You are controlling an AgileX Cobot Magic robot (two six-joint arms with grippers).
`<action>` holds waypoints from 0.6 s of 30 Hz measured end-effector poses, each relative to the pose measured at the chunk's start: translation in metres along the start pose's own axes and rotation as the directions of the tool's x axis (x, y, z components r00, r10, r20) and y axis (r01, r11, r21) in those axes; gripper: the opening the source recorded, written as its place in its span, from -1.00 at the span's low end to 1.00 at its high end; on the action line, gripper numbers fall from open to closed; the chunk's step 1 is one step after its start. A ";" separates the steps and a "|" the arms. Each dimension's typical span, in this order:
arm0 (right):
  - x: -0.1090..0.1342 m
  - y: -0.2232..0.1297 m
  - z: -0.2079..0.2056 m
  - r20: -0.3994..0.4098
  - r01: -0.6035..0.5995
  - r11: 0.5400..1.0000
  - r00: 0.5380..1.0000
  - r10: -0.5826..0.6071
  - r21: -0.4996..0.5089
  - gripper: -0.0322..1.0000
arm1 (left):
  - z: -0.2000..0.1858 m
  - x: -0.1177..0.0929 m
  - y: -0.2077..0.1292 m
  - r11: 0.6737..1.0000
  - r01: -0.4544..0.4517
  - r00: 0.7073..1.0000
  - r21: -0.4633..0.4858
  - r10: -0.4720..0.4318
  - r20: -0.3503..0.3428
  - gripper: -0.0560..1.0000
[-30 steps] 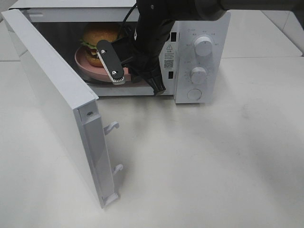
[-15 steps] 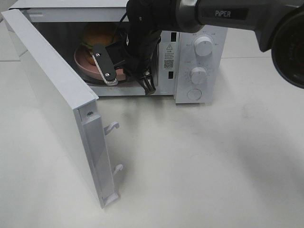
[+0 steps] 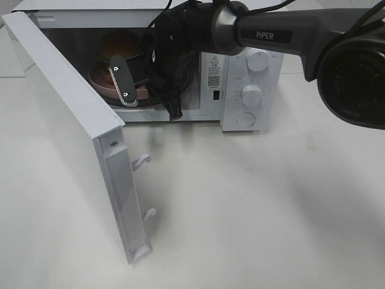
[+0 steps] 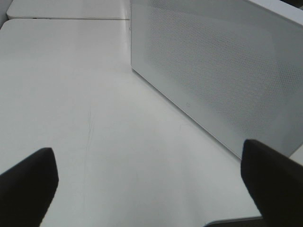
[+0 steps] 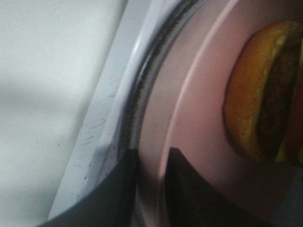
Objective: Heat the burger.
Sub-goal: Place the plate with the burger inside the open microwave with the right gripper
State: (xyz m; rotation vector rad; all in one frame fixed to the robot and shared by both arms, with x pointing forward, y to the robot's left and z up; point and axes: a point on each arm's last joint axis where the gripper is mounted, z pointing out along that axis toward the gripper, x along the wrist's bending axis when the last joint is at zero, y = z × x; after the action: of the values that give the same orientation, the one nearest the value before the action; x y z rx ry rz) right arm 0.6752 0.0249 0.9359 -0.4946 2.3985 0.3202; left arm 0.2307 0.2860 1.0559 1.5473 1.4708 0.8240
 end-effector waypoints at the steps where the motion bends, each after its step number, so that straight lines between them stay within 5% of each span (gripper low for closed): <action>1: 0.000 0.000 0.000 0.000 0.000 1.000 1.000 0.000 0.000 -0.51 | 0.000 0.000 0.000 1.000 0.000 1.000 0.000 0.000 0.000 0.94; 7: 0.002 -0.001 -0.001 -0.027 -0.027 1.000 0.999 0.027 0.010 -0.08 | 0.000 0.000 0.000 1.000 0.000 1.000 0.000 0.000 0.000 0.94; 18: 0.015 -0.003 -0.015 -0.063 -0.042 0.999 0.997 0.042 0.008 0.12 | 0.000 0.000 0.000 1.000 0.000 1.000 0.000 0.000 0.000 0.94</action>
State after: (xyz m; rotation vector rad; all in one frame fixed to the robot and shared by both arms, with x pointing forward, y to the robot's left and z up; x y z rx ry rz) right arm 0.6577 0.0127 0.9365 -0.4580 2.4729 0.3198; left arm 0.2307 0.2860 1.0559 1.5473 1.4708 0.8240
